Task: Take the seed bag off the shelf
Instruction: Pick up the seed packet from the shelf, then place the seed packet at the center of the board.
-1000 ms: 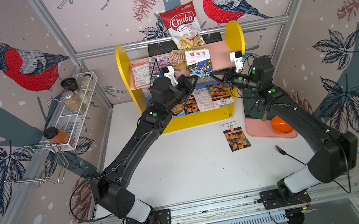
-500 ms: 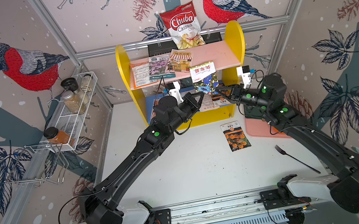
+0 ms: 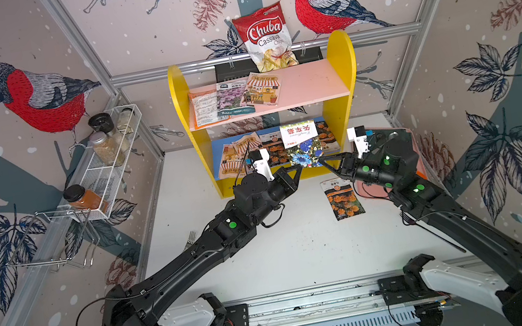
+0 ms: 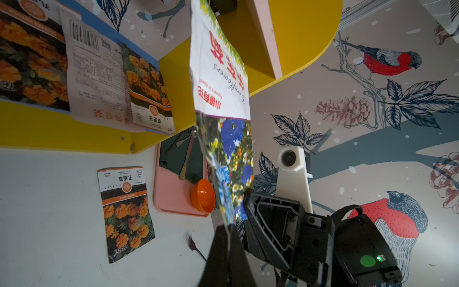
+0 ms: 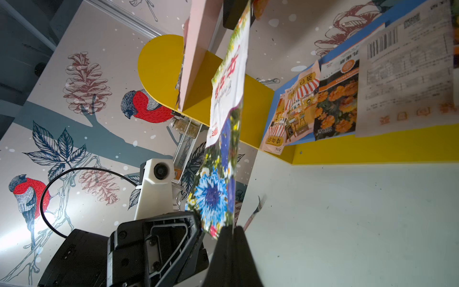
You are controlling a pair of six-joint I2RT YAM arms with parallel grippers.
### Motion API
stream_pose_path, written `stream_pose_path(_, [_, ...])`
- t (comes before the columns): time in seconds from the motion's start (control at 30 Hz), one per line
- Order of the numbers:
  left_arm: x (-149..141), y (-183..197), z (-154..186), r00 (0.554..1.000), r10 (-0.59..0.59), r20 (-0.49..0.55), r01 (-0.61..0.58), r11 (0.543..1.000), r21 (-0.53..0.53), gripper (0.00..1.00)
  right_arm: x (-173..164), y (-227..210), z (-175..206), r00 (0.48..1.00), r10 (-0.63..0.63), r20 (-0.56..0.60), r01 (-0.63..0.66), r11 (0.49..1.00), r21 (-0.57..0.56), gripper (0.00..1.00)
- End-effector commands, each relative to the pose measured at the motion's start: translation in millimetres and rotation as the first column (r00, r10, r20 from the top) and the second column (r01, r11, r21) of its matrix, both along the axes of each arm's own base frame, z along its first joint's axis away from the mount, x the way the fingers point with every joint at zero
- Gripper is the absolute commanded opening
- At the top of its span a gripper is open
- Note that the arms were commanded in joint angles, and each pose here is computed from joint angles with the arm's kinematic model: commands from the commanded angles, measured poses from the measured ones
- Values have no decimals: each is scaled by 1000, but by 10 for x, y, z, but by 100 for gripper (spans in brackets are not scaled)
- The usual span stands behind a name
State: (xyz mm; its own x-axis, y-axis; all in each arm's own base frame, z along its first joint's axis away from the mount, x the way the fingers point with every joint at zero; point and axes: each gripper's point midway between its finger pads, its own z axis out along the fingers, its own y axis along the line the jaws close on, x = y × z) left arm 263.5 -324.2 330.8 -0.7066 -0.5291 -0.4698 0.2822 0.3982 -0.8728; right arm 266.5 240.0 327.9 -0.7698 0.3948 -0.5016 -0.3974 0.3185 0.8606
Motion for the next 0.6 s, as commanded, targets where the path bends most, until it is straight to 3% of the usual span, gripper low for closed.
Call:
stream_pose_path(0.0, [-43,5,-115,1000,5,0,-5,1000,-25,0,21,-32,-125,1000,-28,14,28,999,-28,0])
stream_pose_path(0.57, [-192,-89,-1044,996,-14,-88,13,1000,-6,0,-132,-184,-1210,986,-83,-147,62,988,-141,0])
